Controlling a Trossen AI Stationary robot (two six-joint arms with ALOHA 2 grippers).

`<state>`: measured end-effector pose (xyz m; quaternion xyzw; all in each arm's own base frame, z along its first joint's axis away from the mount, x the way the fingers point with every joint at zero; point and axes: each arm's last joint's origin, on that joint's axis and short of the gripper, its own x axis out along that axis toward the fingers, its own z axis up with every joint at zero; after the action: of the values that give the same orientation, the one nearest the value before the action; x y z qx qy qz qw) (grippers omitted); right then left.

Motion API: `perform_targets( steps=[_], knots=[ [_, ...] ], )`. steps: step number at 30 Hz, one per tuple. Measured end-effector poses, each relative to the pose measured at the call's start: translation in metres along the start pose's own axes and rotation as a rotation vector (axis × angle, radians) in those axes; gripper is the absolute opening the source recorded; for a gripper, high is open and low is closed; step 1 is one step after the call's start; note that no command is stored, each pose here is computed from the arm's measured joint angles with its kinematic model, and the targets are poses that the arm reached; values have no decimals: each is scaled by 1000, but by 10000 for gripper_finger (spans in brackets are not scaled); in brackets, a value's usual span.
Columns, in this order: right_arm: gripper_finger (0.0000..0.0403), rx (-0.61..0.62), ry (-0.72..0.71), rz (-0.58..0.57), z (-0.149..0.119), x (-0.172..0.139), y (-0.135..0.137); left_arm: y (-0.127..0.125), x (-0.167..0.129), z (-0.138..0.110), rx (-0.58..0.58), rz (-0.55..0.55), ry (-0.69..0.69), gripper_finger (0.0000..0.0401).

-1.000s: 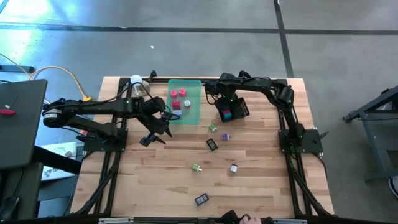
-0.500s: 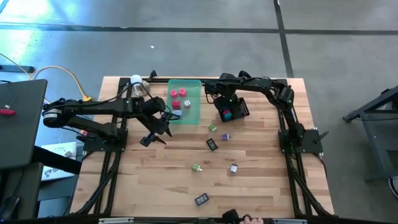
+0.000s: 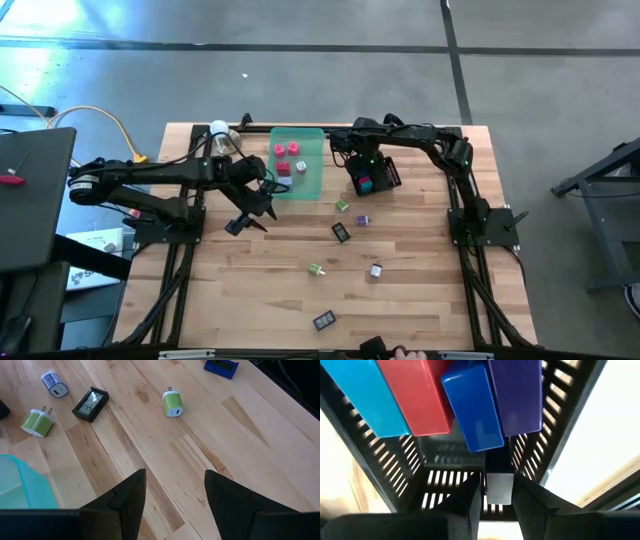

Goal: Pick & Place Office items
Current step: Put the bottom black digital clock into the black bin, then put the black white charger adapter into the green bin

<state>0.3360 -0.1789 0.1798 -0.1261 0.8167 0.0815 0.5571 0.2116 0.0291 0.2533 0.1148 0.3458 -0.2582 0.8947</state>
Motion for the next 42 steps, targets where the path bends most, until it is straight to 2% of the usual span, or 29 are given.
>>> perform_targets(
  steps=[4,8,21,27,30,35,42],
  knots=[
    [95,2,0,-8,-1,-1,0,0,0,0,2,0,0,193],
    [95,4,61,-50,-4,-2,0,0,0,0,4,0,0,193],
    [95,20,115,-48,-9,-2,1,0,0,0,3,0,0,193],
    [95,67,186,7,-17,-3,6,0,0,0,2,0,1,193],
    [95,145,202,13,-22,-5,7,0,0,0,0,0,0,193],
    [95,339,170,-44,-33,-20,9,0,0,0,-18,-1,1,193],
    [95,646,21,-35,-54,-54,24,-1,0,0,-101,-11,-2,193]
  ],
)
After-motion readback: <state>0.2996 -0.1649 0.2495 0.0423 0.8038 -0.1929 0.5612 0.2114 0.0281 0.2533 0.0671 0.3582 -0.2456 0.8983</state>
